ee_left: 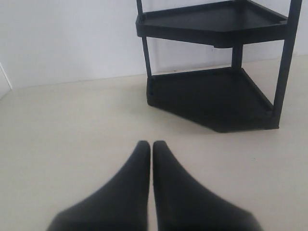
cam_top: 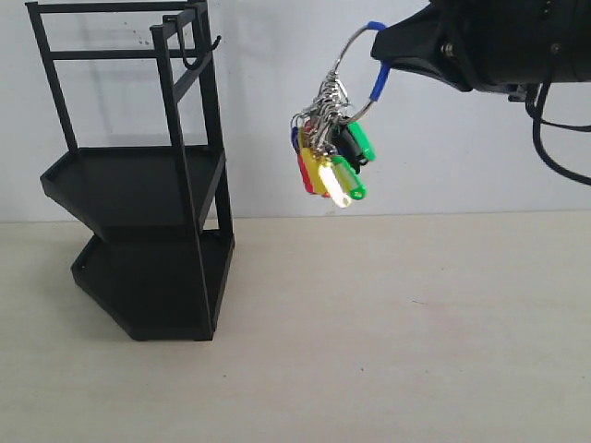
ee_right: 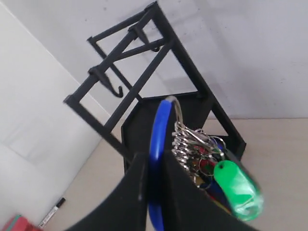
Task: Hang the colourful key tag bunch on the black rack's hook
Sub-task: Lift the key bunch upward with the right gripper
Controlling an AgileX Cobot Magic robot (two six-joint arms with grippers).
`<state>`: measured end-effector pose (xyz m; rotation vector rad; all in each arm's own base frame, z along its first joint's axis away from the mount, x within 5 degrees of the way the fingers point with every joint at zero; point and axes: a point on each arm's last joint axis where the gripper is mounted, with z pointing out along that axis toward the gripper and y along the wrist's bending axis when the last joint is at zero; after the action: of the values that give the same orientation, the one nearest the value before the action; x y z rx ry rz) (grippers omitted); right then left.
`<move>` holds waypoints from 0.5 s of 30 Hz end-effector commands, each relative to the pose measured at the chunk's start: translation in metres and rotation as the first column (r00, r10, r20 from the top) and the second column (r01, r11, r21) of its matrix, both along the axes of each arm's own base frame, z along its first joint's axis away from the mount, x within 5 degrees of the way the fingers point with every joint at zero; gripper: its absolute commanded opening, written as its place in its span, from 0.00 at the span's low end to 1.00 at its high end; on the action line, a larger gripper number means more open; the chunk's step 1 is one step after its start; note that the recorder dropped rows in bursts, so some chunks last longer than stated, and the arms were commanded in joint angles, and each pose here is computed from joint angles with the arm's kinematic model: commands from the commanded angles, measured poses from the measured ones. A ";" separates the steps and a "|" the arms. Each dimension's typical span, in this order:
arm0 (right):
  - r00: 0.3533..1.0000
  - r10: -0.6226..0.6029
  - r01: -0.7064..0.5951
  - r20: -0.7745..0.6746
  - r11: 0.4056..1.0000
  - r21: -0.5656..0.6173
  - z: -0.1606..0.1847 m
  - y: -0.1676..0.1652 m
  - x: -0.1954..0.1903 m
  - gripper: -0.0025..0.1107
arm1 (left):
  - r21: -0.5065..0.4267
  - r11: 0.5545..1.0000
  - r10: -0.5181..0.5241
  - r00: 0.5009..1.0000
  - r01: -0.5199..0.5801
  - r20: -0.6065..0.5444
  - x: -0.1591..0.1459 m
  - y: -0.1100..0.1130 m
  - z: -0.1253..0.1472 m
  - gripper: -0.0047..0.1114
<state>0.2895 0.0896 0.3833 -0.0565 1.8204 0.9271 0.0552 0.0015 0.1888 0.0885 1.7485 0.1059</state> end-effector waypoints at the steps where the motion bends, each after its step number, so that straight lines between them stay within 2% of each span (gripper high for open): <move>1: 0.988 0.132 -0.124 0.085 0.988 -0.095 0.006 0.011 -0.009 0.02 | -0.002 1.000 -0.002 1.000 0.002 0.011 0.000 0.000 0.001 0.08; 3: 0.999 -0.029 0.028 0.020 1.000 0.010 0.008 0.001 -0.002 0.02 | -0.002 1.000 -0.002 1.000 0.002 0.011 0.000 0.000 0.001 0.08; 4: 0.999 -0.037 0.037 -0.005 0.998 0.045 0.008 0.001 -0.002 0.02 | -0.002 1.000 -0.002 1.000 0.002 0.011 0.000 0.000 0.001 0.08; 5: 1.000 0.023 -0.023 0.010 0.999 0.029 0.009 0.006 -0.004 0.02 | -0.002 1.000 -0.002 1.000 0.002 0.011 0.000 0.000 0.001 0.08; 6: 0.991 0.122 -0.120 0.053 0.992 -0.039 0.008 0.014 -0.009 0.02 | -0.002 1.000 -0.002 1.000 0.002 0.011 0.000 0.000 0.001 0.08; 7: 0.981 0.168 -0.160 0.092 0.983 -0.090 0.010 0.017 -0.011 0.02 | -0.002 1.000 -0.002 1.000 0.002 0.011 0.000 0.000 0.001 0.08; 8: 0.985 0.135 -0.124 0.104 0.986 -0.109 0.010 0.015 -0.009 0.02 | -0.002 1.000 -0.002 1.000 0.002 0.011 0.000 0.000 0.001 0.08; 10: 0.998 -0.047 0.047 0.044 0.999 0.011 0.012 0.005 0.000 0.02 | -0.002 1.000 -0.002 1.000 0.002 0.011 0.000 0.000 0.001 0.08; 11: 0.998 -0.062 0.061 0.018 0.997 0.047 0.012 0.004 0.002 0.02 | -0.002 1.000 -0.002 1.000 0.002 0.011 0.000 0.000 0.001 0.08; 14: 0.991 0.123 -0.122 0.051 0.992 -0.011 0.010 0.020 -0.007 0.02 | -0.002 1.000 -0.002 1.000 0.002 0.013 0.000 0.000 0.001 0.08; 15: 0.989 0.141 -0.140 0.051 0.990 -0.031 0.008 0.024 -0.008 0.02 | -0.002 1.000 -0.002 1.000 0.002 0.013 0.000 0.000 0.001 0.08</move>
<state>0.2880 0.1015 0.3887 -0.1153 1.8016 0.9367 0.0552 0.0015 0.1888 0.0885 1.7485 0.1059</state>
